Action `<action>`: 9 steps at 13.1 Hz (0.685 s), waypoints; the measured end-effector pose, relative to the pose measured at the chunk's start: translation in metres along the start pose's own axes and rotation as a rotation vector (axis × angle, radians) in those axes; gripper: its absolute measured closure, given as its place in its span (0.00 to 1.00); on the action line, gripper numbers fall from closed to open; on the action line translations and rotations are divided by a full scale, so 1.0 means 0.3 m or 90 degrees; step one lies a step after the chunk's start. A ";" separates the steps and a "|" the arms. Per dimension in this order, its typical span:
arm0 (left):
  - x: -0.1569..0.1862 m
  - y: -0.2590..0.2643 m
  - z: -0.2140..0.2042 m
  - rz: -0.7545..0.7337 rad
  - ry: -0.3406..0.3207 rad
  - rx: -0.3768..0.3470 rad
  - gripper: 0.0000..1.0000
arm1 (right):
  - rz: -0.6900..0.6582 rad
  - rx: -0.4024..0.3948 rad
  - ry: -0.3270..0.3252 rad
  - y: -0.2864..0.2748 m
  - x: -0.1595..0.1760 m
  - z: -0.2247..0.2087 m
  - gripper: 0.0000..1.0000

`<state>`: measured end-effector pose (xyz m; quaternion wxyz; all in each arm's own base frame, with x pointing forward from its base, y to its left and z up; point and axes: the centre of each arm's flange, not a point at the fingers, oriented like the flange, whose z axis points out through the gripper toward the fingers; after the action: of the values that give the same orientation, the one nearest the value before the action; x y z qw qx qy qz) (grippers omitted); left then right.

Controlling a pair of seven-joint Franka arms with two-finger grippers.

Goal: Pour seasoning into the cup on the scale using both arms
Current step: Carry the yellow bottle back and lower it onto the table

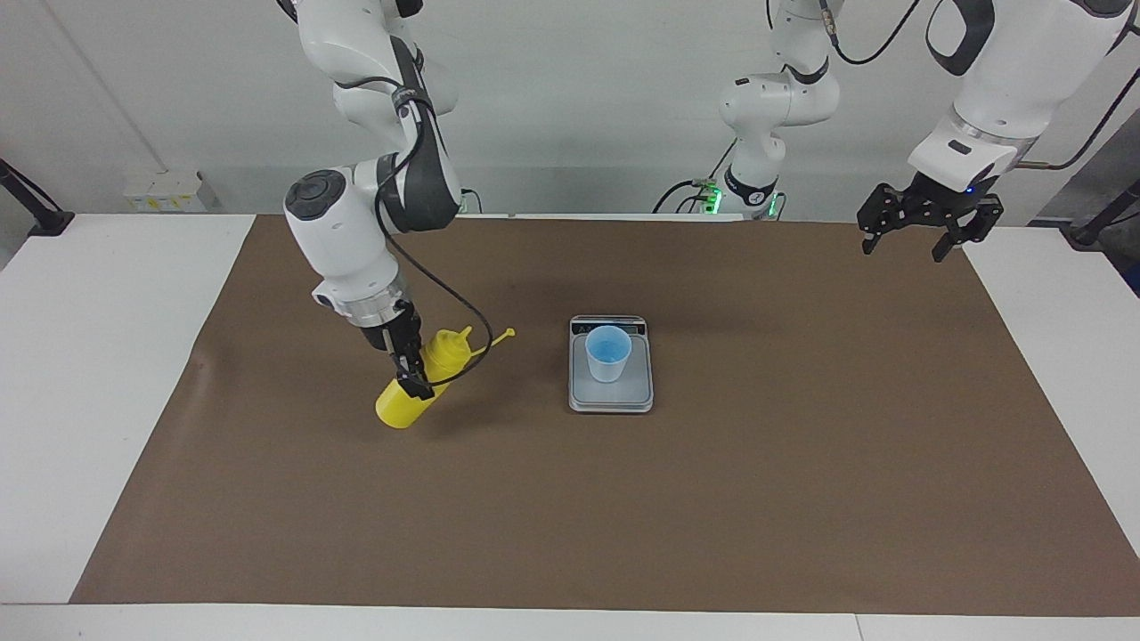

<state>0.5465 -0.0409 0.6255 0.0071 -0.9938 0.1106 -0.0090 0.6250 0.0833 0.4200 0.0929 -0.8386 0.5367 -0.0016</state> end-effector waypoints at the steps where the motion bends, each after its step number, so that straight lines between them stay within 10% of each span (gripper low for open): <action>1: 0.000 0.000 0.000 -0.001 0.000 0.000 0.00 | -0.049 -0.012 -0.004 0.038 0.048 0.008 0.48; 9: 0.000 -0.002 0.000 -0.019 0.000 0.000 0.00 | 0.064 0.017 -0.232 0.466 0.577 -0.007 0.48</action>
<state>0.5466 -0.0402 0.6256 0.0068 -0.9954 0.0955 -0.0091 0.5725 -0.1297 0.3832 0.1998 -0.7956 0.5524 0.1480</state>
